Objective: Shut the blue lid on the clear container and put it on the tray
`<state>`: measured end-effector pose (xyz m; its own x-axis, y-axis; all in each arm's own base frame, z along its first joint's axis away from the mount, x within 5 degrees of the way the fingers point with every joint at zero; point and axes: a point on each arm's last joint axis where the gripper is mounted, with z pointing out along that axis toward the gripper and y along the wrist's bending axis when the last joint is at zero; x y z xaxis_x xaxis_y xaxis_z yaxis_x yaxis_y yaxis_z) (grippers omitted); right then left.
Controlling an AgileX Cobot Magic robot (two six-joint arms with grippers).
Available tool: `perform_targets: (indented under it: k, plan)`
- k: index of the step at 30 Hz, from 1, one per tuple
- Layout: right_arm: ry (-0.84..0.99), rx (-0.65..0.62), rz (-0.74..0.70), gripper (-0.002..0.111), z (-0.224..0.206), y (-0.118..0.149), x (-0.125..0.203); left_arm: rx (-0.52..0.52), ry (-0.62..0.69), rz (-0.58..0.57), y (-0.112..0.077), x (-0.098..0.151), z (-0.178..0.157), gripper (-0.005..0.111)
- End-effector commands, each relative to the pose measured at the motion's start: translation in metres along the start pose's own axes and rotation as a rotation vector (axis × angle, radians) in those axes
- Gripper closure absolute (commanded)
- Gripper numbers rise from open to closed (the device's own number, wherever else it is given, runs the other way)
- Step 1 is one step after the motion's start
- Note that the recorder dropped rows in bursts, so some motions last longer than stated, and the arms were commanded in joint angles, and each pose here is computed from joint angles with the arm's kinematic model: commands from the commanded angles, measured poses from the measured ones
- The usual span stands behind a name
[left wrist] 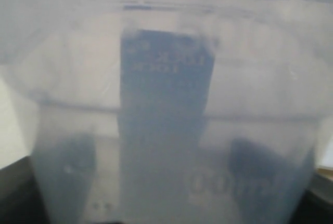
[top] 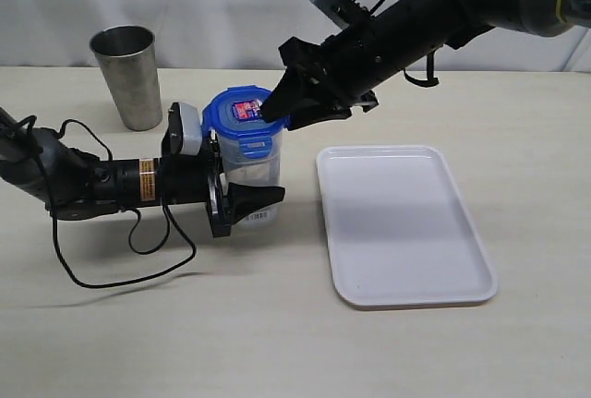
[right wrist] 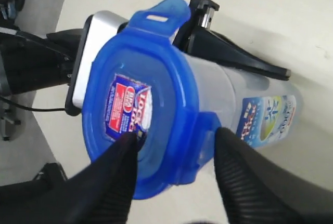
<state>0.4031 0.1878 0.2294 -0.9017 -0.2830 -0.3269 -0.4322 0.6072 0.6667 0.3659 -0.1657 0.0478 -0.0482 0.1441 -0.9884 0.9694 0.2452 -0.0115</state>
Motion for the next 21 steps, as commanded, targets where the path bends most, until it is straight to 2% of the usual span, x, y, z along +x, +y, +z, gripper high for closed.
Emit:
perform_targets:
  k: [1,5,15,17,21]
  plan:
    - [0.01,0.124,-0.103,0.051,-0.002,-0.003,0.003,0.01,0.025,0.028,-0.003,-0.001,0.007,0.107]
    - [-0.012,0.157,-0.151,0.049,-0.014,0.007,0.002,0.01,0.025,0.028,-0.003,-0.001,0.007,0.107]
    - [-0.134,0.191,-0.379,0.05,-0.064,0.055,0.001,0.01,0.025,0.028,-0.003,-0.001,0.007,0.107]
    - [-0.127,0.187,-0.476,0.051,-0.071,0.065,0.005,0.01,0.025,0.028,-0.003,-0.001,0.007,0.107]
    - [-0.034,0.235,-0.73,0.065,-0.071,0.09,0.017,0.01,0.025,0.028,-0.003,-0.001,0.007,0.107]
